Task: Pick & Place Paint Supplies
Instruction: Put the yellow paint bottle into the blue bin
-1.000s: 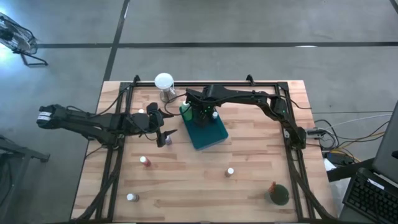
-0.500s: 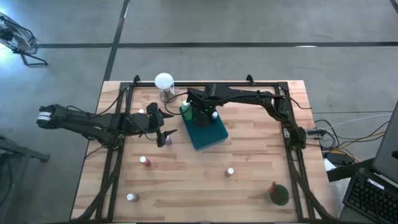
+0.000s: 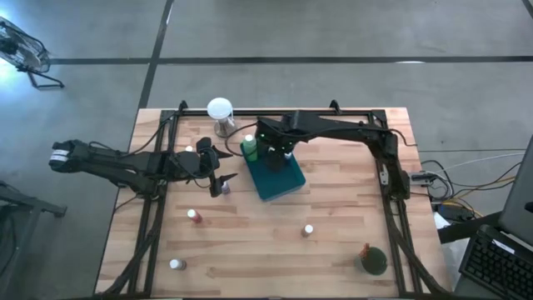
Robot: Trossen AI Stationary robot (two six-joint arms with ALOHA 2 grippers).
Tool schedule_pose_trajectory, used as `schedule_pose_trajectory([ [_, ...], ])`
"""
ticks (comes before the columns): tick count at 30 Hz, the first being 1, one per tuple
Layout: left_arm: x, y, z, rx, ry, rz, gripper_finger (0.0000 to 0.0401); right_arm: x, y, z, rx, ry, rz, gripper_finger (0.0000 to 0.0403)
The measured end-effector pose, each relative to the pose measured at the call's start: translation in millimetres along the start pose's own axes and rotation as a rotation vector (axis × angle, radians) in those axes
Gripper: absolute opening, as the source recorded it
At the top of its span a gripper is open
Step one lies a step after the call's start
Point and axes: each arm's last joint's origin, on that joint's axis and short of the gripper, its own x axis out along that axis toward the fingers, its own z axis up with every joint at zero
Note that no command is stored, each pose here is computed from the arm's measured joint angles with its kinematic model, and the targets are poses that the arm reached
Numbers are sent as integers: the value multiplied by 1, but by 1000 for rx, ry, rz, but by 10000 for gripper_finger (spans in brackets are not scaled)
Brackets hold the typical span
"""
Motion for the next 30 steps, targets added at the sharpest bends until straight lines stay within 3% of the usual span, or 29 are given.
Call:
schedule_pose_trajectory([
  [10, 0, -1, -1, 24, 8, -52, 314, -67, 28, -32, -133, -73, 52, 161],
  [17, 0, -1, -4, 49, 39, -51, 314, -102, 72, -74, -291, -108, 122, 136],
  [25, -1, -3, -7, 52, 67, -110, 314, -87, 143, -140, -412, 9, 146, 121],
  [30, -1, -3, -7, 51, 67, -122, 314, -68, 166, -172, -362, 23, 111, 136],
])
